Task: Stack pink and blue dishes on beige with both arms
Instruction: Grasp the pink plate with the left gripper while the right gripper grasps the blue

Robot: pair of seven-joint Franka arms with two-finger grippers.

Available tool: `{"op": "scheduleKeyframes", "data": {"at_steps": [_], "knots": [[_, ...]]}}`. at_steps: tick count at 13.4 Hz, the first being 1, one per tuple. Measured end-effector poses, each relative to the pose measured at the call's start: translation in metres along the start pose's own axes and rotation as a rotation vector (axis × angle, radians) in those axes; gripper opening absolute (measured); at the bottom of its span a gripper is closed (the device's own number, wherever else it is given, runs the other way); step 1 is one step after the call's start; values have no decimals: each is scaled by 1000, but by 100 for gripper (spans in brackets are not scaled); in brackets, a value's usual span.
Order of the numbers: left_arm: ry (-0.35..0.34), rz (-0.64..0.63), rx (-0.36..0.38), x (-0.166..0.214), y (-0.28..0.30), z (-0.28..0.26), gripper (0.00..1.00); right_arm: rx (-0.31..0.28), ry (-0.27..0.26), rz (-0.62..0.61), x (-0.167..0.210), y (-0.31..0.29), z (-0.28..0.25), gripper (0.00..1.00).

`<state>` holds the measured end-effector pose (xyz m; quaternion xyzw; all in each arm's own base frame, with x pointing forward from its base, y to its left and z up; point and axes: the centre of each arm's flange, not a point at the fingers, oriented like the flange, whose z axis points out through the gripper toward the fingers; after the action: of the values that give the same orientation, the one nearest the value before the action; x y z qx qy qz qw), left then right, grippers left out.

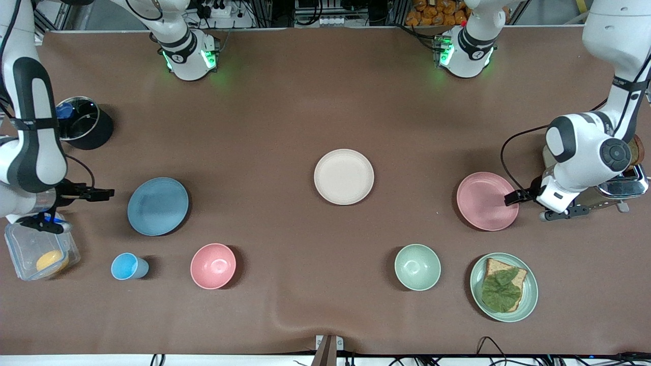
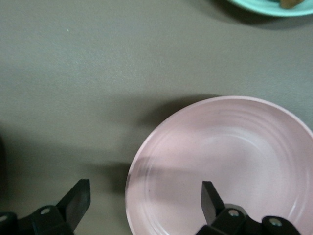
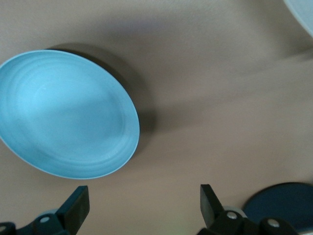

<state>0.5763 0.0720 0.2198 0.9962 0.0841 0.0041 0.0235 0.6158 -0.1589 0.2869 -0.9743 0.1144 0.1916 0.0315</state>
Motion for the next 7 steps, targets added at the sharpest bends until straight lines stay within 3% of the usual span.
{"op": "scheduleKeyframes", "data": {"at_steps": [3, 7], "knots": [[-4, -26, -1, 0, -15, 3, 100, 59, -22, 10, 12, -9, 33, 100], [-14, -36, -3, -2, -21, 13, 100, 59, -33, -1, 26, -5, 68, 100]]}}
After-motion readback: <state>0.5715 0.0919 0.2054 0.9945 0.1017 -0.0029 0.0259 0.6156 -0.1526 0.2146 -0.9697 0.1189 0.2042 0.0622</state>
